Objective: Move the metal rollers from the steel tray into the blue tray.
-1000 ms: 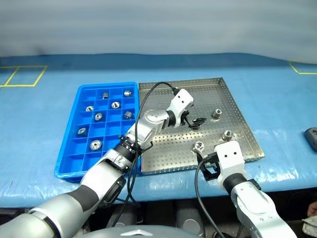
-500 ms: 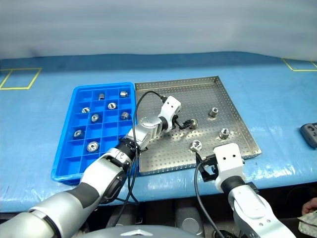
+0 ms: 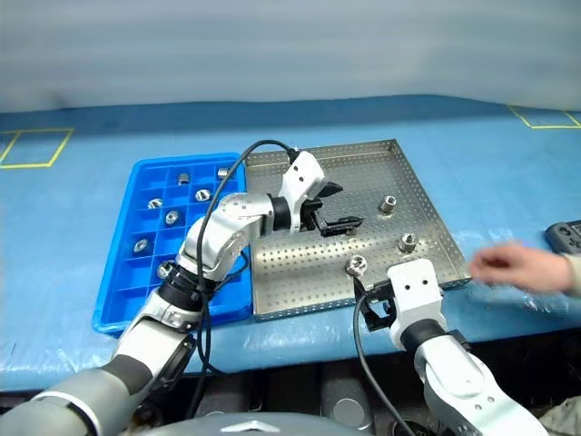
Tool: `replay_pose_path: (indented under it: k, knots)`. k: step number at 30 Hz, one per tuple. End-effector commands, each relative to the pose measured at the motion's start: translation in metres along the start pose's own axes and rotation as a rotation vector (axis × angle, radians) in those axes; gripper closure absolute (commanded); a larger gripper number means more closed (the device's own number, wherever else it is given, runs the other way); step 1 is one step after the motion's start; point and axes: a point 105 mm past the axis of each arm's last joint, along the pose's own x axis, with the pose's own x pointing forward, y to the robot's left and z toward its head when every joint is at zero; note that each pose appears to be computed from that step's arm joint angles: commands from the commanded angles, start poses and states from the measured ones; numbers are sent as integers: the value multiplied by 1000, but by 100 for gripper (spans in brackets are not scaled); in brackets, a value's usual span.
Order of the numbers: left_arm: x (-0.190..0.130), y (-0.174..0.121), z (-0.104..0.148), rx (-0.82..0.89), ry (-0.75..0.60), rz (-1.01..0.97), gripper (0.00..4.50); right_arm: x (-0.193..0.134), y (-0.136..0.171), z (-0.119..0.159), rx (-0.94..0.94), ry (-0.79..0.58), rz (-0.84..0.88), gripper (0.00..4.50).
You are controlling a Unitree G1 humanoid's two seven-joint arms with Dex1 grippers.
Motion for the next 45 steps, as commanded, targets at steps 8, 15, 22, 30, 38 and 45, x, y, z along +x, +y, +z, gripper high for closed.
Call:
replay_pose_path:
  k: [8, 15, 22, 30, 38, 45]
  knots:
    - [46, -45, -35, 178, 98, -139, 2, -1, 6, 12, -12, -37, 30, 0]
    - [57, -47, -60, 223, 185, -187, 2, -3, 4, 8, 7, -30, 5, 0]
    - [66, -50, -72, 245, 219, -206, 2, -6, 3, 6, 19, -31, -18, 0]
    - [64, -45, -70, 235, 212, -197, 2, -7, 2, 6, 22, -34, -27, 0]
    - [50, -36, -60, 198, 174, -179, 2, -6, 3, 8, 17, -36, -18, 0]
    - [44, -30, -49, 182, 144, -149, 2, -4, 5, 9, 14, -34, 0, 0]
